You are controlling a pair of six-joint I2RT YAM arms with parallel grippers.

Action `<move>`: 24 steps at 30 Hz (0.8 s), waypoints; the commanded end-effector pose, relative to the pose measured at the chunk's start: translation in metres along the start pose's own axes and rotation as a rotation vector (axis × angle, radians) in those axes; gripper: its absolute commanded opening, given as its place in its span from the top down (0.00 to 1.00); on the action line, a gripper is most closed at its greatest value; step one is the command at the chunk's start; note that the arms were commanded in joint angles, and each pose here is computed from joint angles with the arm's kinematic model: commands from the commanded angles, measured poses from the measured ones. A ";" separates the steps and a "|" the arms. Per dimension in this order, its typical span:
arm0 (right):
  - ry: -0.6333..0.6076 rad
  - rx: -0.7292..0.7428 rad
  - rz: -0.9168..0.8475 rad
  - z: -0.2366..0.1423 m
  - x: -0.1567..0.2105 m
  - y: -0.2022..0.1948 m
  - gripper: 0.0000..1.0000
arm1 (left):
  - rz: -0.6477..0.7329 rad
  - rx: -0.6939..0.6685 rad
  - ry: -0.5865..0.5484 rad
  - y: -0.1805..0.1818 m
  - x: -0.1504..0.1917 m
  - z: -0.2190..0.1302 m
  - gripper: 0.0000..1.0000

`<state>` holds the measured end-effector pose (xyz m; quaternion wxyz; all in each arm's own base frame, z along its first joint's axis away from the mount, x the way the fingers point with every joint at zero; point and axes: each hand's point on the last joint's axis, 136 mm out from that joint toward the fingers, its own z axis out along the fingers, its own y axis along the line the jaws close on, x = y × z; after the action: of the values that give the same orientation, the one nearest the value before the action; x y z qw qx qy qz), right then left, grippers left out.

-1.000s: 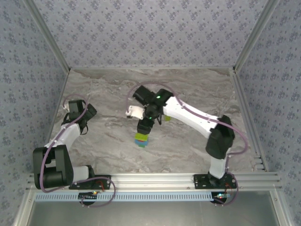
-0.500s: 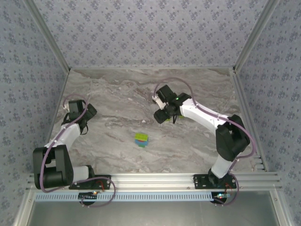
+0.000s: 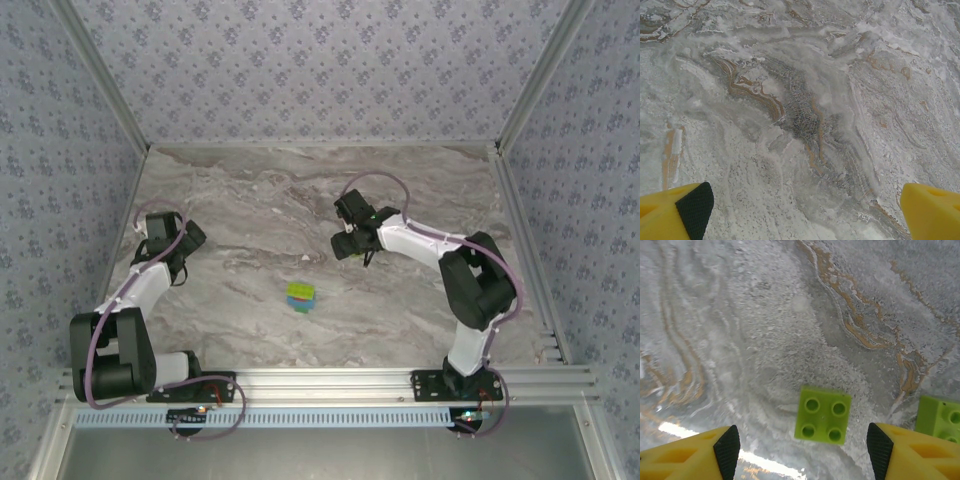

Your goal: Assemble a carrot with lego

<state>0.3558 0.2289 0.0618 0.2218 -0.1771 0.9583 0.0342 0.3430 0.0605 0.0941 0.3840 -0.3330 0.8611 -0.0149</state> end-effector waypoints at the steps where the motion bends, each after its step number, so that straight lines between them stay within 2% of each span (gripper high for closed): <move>1: 0.015 0.021 0.075 0.016 0.005 -0.010 0.29 | -0.012 0.022 -0.031 -0.007 -0.014 -0.003 0.03; 9: 0.035 0.013 0.122 0.038 0.026 -0.015 0.32 | -0.011 0.024 -0.028 -0.007 -0.013 -0.002 0.03; 16: 0.013 0.002 0.132 0.047 0.030 -0.014 0.37 | -0.010 0.023 -0.029 -0.007 -0.014 -0.002 0.02; 22: -0.005 -0.004 0.107 0.048 0.027 -0.011 0.51 | -0.010 0.024 -0.027 -0.007 -0.013 -0.002 0.03; 24: -0.007 -0.011 0.085 0.048 0.027 -0.010 0.60 | -0.010 0.025 -0.028 -0.007 -0.013 -0.003 0.03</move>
<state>0.3619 0.2106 0.0213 0.2325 -0.1245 0.9641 0.0326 0.3430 0.0605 0.0941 0.3840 -0.3330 0.8611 -0.0149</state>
